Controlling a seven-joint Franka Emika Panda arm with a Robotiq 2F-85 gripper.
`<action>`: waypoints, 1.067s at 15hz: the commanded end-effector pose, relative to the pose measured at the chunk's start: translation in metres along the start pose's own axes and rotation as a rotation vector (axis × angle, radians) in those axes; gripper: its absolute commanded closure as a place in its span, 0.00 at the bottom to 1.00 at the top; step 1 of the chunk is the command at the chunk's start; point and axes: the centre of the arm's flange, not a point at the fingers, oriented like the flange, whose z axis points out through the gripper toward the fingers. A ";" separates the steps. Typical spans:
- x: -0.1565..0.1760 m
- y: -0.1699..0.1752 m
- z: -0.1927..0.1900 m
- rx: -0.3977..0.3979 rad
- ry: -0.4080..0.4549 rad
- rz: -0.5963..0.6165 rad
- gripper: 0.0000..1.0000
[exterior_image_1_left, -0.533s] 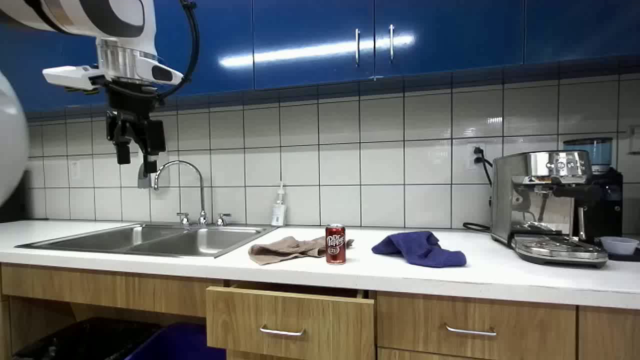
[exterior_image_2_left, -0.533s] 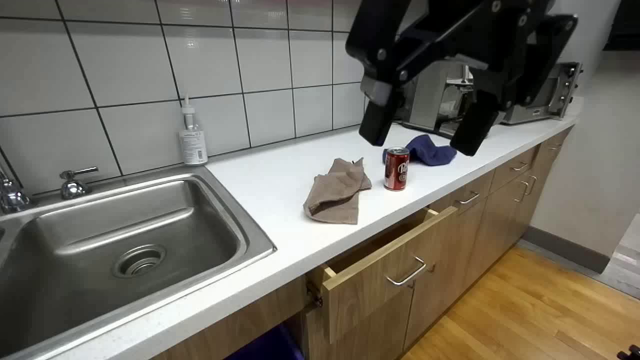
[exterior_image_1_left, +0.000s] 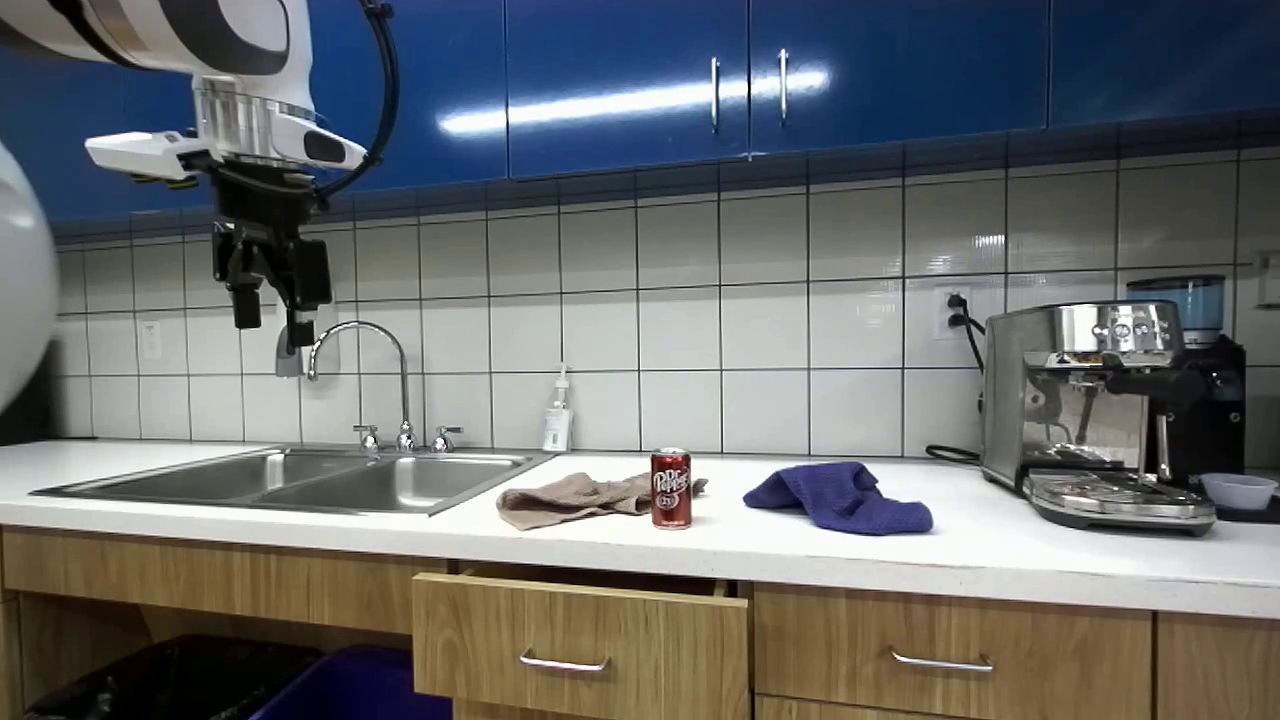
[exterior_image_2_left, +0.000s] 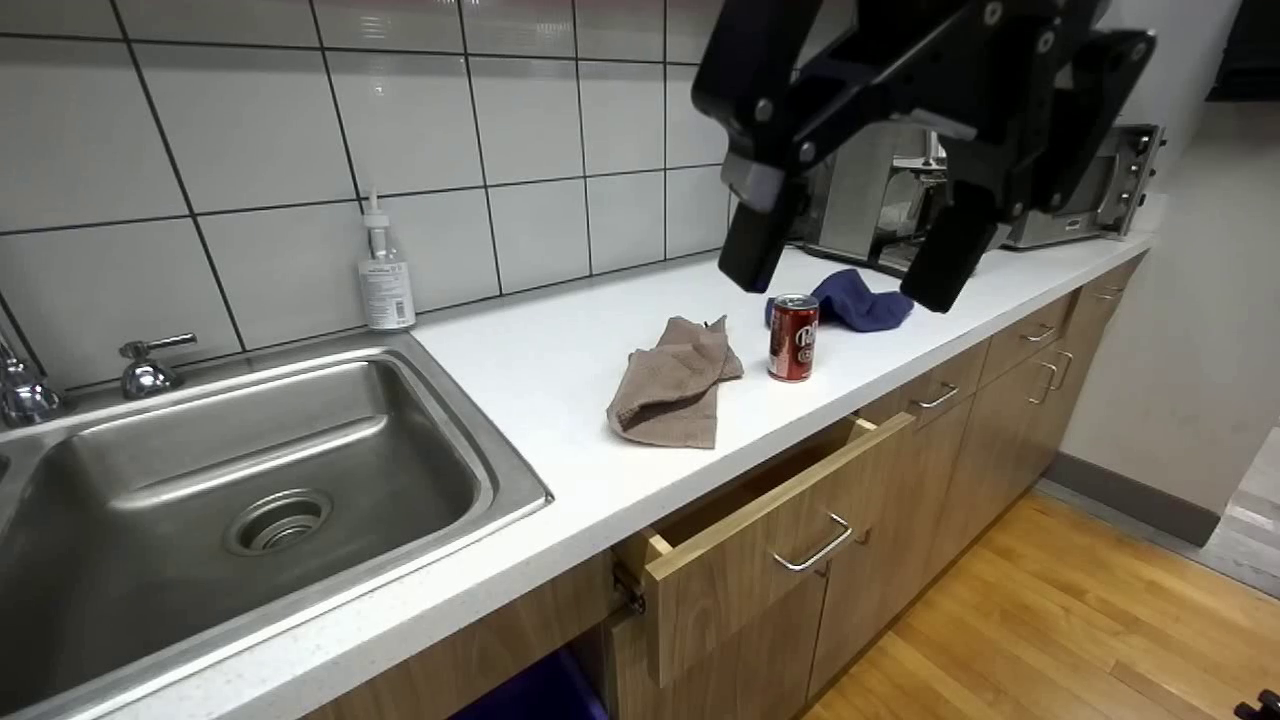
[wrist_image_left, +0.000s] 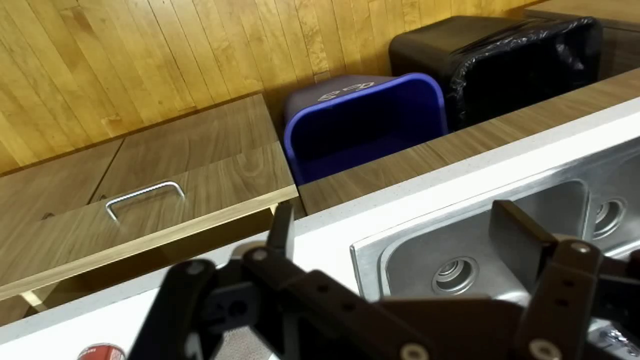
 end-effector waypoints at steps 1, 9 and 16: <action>0.000 0.000 0.000 0.000 0.000 0.000 0.00; 0.002 0.004 0.001 0.003 -0.001 0.018 0.00; 0.022 0.045 0.009 0.008 0.036 0.237 0.00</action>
